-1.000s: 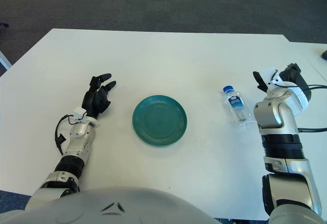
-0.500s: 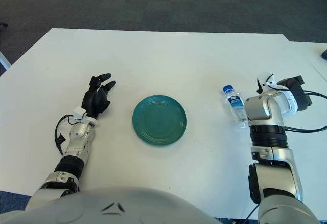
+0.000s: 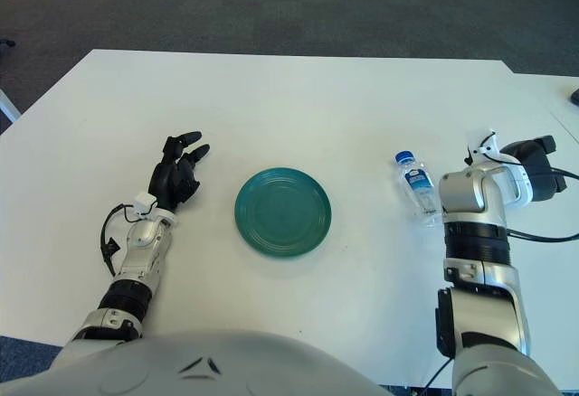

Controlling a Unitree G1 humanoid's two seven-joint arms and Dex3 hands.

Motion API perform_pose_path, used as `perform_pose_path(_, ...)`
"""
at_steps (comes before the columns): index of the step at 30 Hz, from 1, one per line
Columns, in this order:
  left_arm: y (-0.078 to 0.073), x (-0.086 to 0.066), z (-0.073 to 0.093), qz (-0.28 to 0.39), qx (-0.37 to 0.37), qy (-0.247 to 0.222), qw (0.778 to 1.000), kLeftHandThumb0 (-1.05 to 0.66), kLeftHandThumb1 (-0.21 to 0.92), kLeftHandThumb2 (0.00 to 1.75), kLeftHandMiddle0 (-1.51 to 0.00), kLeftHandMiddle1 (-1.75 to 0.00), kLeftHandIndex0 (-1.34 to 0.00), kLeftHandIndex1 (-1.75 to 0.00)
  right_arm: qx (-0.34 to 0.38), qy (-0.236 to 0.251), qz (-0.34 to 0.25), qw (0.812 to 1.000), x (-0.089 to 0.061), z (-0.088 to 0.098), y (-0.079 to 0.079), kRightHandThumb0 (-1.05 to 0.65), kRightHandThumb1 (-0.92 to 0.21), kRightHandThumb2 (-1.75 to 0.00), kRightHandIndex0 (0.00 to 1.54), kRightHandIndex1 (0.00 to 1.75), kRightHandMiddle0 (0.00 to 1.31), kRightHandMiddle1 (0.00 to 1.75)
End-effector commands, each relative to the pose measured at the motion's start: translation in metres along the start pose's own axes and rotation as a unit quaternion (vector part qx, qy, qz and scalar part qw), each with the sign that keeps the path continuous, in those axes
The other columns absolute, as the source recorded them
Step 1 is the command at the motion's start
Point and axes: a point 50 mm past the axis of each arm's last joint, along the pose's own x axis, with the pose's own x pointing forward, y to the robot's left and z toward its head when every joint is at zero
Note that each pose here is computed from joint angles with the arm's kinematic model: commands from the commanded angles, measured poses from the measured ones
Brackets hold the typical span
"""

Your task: Put the bottle into the plate.

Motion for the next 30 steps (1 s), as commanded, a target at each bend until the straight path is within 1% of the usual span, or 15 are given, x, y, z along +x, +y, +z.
perform_pose_path(1,-0.005,-0.034,-0.035,0.015,-0.019,0.094,0.995,-0.56,0.92,0.90,-0.34,-0.49,0.00,-1.06,0.022,-0.028,-0.002,0.999,-0.014,0.012,-0.011,-1.05,-0.92,-0.64,0.07,0.02,0.03,0.03)
perform_pose_path(4,-0.006,-0.035,-0.035,0.015,-0.019,0.095,0.995,-0.56,0.92,0.90,-0.34,-0.49,0.00,-1.06,0.027,-0.046,0.004,0.999,-0.025,0.019,-0.014,-1.05,-0.92,-0.62,0.07,0.02,0.03,0.07)
perform_pose_path(6,-0.006,-0.035,-0.035,0.015,-0.019,0.095,0.995,-0.56,0.92,0.90,-0.34,-0.49,0.00,-1.06,0.027,-0.052,0.007,0.998,-0.028,0.020,-0.014,-1.05,-0.92,-0.62,0.08,0.02,0.01,0.14)
perform_pose_path(12,-0.007,-0.035,-0.035,0.015,-0.018,0.095,0.995,-0.56,0.92,0.90,-0.34,-0.48,0.00,-1.06,0.031,-0.068,0.011,0.997,-0.038,0.023,-0.015,-1.05,-0.92,-0.60,0.10,0.02,0.00,0.26)
perform_pose_path(17,-0.007,-0.036,-0.034,0.015,-0.018,0.094,0.995,-0.56,0.92,0.90,-0.34,-0.48,0.00,-1.06,0.033,-0.073,0.014,0.997,-0.040,0.023,-0.015,-1.05,-0.92,-0.58,0.10,0.02,0.00,0.28)
perform_pose_path(20,-0.008,-0.036,-0.034,0.015,-0.018,0.094,0.995,-0.56,0.92,0.90,-0.34,-0.48,0.00,-1.06,0.042,-0.083,0.021,0.995,-0.047,0.022,-0.014,-1.05,-0.92,-0.58,0.10,0.01,0.00,0.30)
perform_pose_path(23,-0.009,-0.037,-0.033,0.015,-0.018,0.093,0.995,-0.56,0.92,0.90,-0.34,-0.48,0.00,-1.06,0.045,-0.089,0.023,0.995,-0.051,0.022,-0.014,-1.05,-0.92,-0.57,0.10,0.01,0.00,0.31)
perform_pose_path(26,-0.010,-0.038,-0.033,0.015,-0.018,0.093,0.995,-0.56,0.92,0.90,-0.34,-0.48,0.00,-1.06,0.049,-0.102,0.032,0.993,-0.059,0.024,-0.010,-1.05,-0.92,-0.56,0.12,0.02,0.00,0.39)
perform_pose_path(30,-0.012,-0.038,-0.032,0.015,-0.019,0.093,0.995,-0.56,0.92,0.90,-0.34,-0.48,0.00,-1.06,0.048,-0.108,0.038,0.992,-0.064,0.025,-0.006,-1.05,-0.92,-0.55,0.13,0.02,0.00,0.43)
